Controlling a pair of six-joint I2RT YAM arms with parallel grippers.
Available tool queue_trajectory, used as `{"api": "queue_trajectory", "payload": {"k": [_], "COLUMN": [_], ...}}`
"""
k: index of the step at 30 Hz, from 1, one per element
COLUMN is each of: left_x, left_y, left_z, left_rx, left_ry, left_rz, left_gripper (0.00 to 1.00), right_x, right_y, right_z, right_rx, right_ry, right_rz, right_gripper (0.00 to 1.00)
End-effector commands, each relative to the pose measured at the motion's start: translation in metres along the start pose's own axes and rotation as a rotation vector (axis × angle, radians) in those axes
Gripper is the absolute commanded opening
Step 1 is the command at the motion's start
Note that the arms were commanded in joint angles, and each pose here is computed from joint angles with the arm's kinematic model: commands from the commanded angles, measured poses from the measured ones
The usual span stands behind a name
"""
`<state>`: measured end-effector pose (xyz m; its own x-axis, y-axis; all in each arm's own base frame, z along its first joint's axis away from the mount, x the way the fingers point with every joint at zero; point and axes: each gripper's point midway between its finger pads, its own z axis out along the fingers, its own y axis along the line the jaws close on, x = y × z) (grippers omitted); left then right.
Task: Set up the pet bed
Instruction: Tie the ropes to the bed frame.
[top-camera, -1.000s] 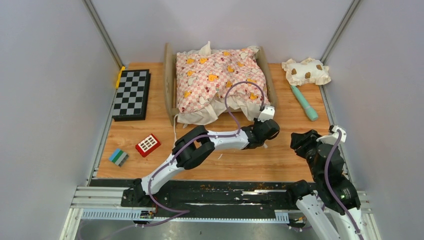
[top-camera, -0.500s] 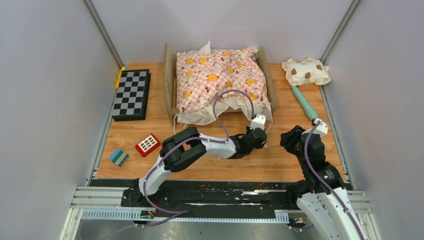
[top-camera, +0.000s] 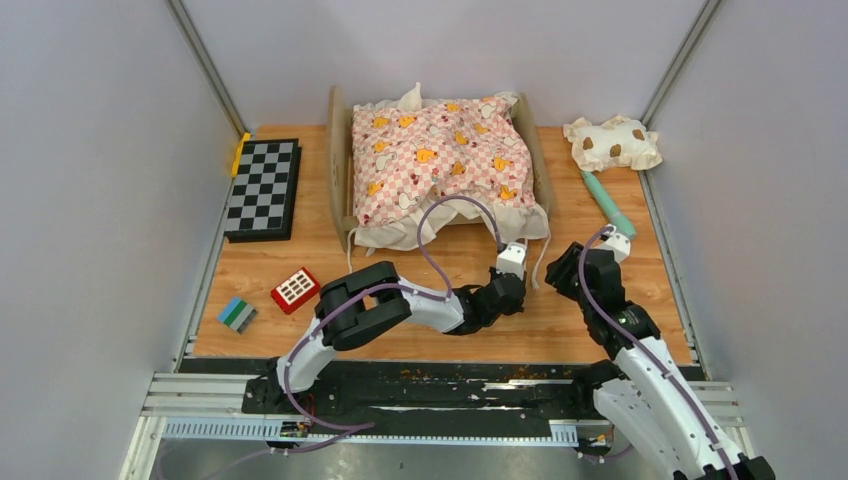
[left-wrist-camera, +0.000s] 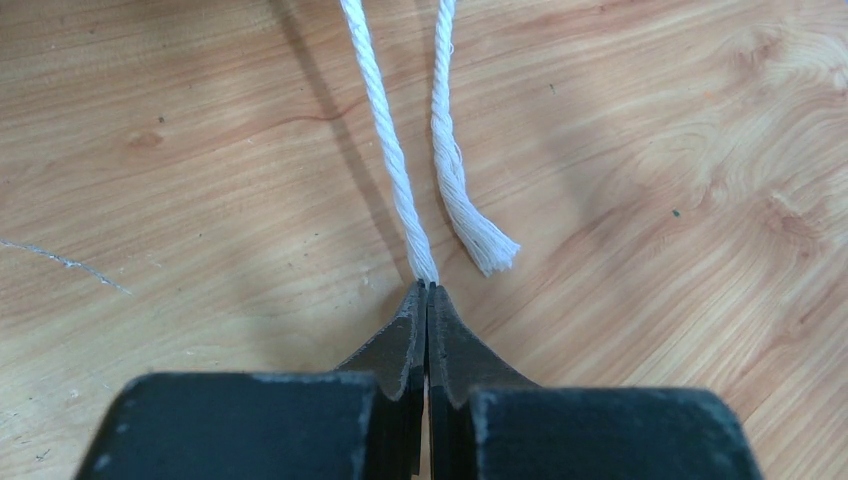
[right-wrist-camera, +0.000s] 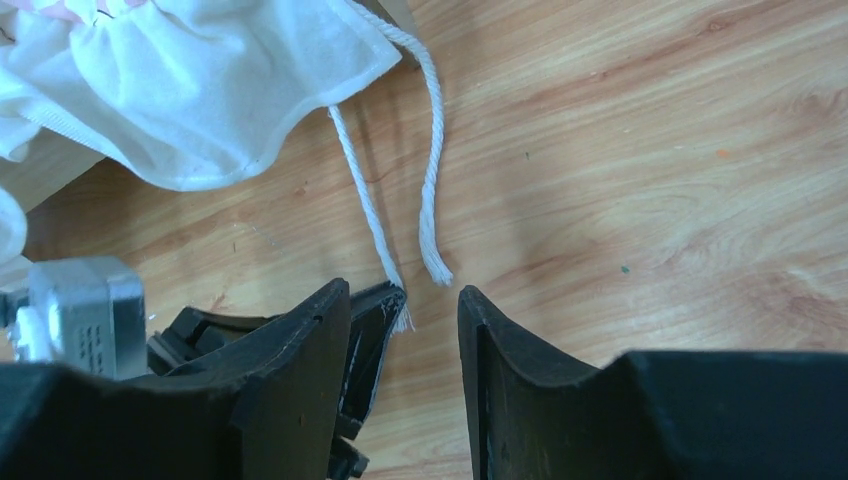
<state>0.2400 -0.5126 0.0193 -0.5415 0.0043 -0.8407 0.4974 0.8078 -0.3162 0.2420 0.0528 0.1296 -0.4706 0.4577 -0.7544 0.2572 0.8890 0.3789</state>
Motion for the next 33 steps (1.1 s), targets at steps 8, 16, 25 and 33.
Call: {"api": "queue_trajectory", "payload": {"k": [8,16,25,33], "left_x": [0.115,0.115,0.111,0.112], "left_y": [0.065,0.072,0.074,0.072], "left_z": [-0.03,-0.031,-0.026,-0.024], "left_rx": [-0.151,-0.166,-0.153,-0.142], "left_ry": [0.351,0.348,0.355,0.362], "left_rz": [0.183,0.16,0.14,0.132], "left_gripper": [0.0,0.0,0.0,0.0], "right_x": [-0.003,0.006,-0.004,0.01], "right_y": [0.01,-0.001,0.008,0.0], "right_z": [0.059,0.099,0.134,0.155], "right_rx": [0.007,0.061,0.059,0.125], "right_ry": [0.042,0.091,0.088,0.174], "right_rz": [0.05,0.063,0.027,0.0], "right_gripper": [0.44,0.44,0.45,0.34]}}
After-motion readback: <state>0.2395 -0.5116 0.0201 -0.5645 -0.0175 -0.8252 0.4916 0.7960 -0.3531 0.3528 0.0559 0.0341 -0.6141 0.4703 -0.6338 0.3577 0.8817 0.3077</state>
